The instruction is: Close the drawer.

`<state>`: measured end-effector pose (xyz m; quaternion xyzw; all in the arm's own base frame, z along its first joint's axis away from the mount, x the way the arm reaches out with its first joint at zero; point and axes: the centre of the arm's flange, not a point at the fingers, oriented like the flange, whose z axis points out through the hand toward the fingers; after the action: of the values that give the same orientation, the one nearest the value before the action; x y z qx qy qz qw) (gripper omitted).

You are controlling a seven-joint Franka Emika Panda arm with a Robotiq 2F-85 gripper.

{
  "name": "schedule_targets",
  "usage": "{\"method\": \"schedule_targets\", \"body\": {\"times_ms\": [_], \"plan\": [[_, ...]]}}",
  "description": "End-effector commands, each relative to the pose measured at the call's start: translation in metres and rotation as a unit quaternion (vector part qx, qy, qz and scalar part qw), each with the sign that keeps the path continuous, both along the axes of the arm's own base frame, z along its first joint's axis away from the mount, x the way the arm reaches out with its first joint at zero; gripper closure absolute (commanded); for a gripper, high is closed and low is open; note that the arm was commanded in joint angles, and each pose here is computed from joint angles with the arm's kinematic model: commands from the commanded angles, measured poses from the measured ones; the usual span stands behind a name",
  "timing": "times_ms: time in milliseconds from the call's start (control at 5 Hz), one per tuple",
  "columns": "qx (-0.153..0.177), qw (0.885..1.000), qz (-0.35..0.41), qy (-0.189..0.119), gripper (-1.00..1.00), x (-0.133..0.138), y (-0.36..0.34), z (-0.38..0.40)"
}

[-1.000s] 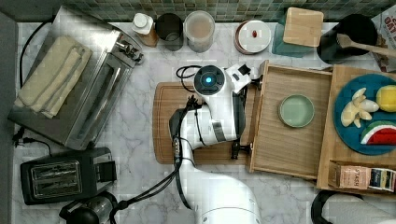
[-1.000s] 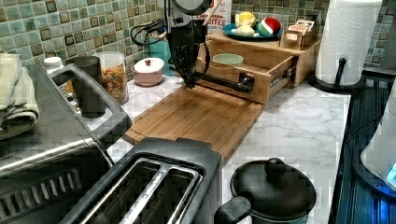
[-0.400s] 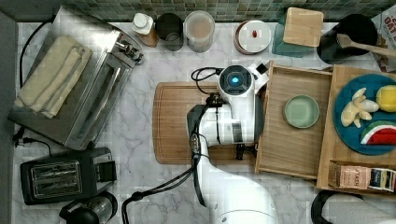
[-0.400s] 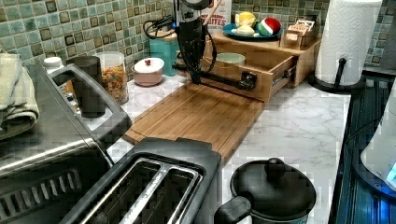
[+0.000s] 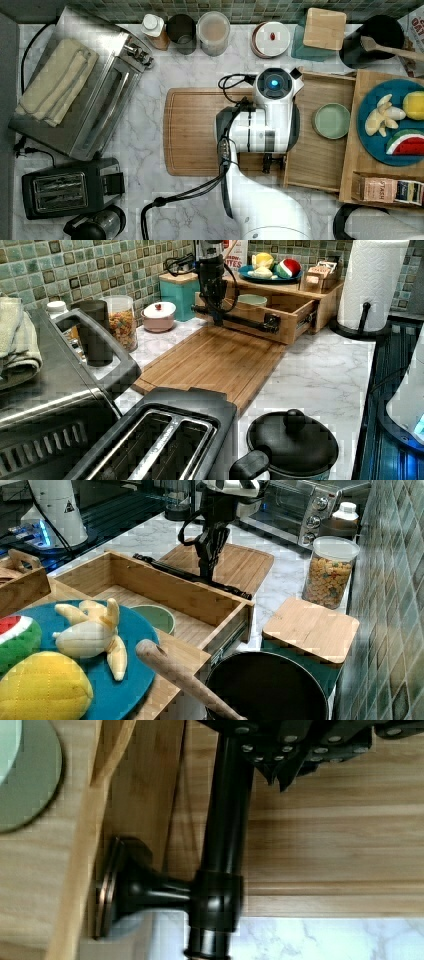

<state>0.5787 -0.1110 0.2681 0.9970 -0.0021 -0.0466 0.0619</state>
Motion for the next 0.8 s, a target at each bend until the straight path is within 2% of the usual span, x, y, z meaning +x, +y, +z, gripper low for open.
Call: {"method": "schedule_targets", "body": {"times_ms": [200,800], "plan": [[-0.008,0.998,-0.053,0.018,1.00,-0.046,-0.207,0.002],[-0.062,0.994,-0.093,0.012,1.00,-0.083,-0.310,0.012]]}}
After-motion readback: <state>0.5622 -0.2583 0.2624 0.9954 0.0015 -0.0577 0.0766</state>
